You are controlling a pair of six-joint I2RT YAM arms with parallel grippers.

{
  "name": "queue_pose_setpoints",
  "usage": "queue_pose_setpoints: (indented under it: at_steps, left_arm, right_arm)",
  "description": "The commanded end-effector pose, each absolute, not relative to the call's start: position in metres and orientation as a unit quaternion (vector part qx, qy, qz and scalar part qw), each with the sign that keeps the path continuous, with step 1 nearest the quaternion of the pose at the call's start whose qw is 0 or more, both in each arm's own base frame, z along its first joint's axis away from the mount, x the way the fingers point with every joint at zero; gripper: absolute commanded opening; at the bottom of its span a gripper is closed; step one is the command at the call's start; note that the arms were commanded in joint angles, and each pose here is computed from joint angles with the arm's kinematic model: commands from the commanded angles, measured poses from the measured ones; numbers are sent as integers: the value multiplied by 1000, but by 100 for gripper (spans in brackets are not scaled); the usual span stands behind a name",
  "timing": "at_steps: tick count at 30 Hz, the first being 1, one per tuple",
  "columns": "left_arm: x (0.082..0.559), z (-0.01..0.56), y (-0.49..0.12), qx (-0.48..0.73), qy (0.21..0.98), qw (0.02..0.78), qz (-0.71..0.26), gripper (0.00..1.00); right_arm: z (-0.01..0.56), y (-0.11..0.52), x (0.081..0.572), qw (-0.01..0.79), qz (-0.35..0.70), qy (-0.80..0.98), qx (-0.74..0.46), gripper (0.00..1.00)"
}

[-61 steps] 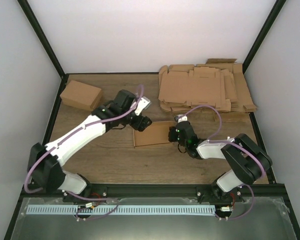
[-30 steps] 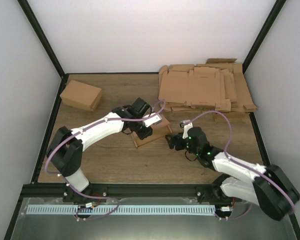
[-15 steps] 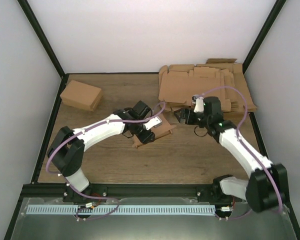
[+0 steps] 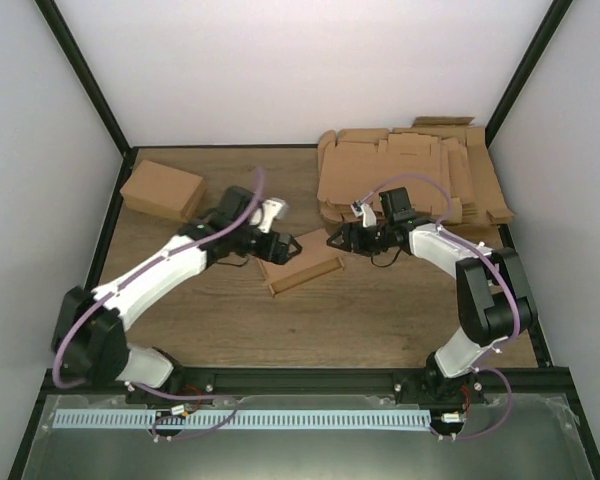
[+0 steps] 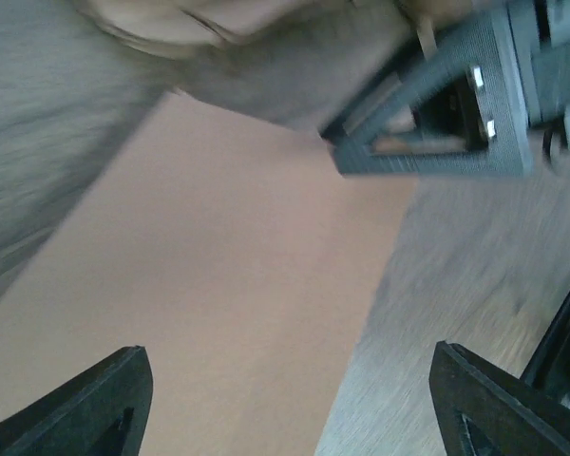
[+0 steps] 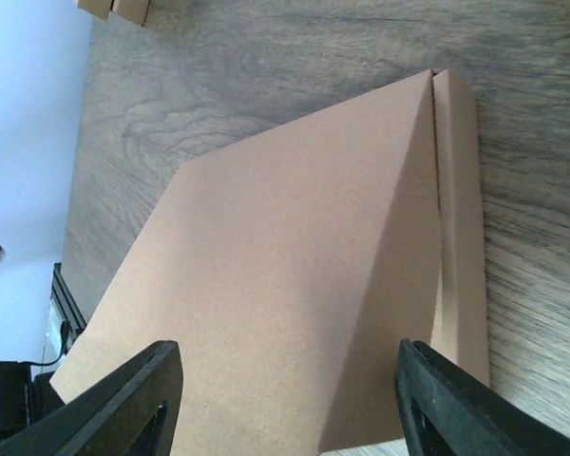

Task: Fold the paper box

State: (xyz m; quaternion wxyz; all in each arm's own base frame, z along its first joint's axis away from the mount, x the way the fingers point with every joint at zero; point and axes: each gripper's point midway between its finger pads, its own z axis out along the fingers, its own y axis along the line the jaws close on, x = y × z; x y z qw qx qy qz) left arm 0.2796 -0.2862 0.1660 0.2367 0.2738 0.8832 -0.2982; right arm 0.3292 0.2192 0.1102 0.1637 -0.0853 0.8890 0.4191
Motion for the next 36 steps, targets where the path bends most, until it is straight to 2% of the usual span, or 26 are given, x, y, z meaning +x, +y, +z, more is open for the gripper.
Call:
queue_pose_setpoints:
  at_steps: [1, 2, 4, 8, 11, 16, 23, 36]
  left_arm:
    - [298, 199, -247, 109, 885, 272, -363, 88]
    - [300, 195, -233, 70, 891, 270, -360, 91]
    - [296, 183, -221, 24, 893, 253, -371, 89]
    - [280, 153, -219, -34, 891, 209, -402, 78]
    - [274, 137, -211, -75, 885, 209, -409, 68]
    - [271, 129, -211, -92, 878, 208, -422, 60]
    - [270, 116, -220, -89, 875, 183, -439, 43]
    - [263, 89, -220, -105, 875, 160, -444, 33]
  right_arm:
    - [122, 232, 333, 167, 441, 875, -111, 63]
    - [120, 233, 333, 166, 441, 875, -113, 62]
    - [117, 234, 333, 164, 439, 876, -113, 62]
    - [112, 237, 334, 161, 435, 879, -115, 60]
    - [107, 240, 334, 155, 435, 880, -117, 59]
    - [105, 246, 332, 152, 432, 880, -124, 55]
    - [101, 252, 326, 144, 434, 880, -129, 48]
    - [87, 257, 311, 122, 439, 881, -126, 40]
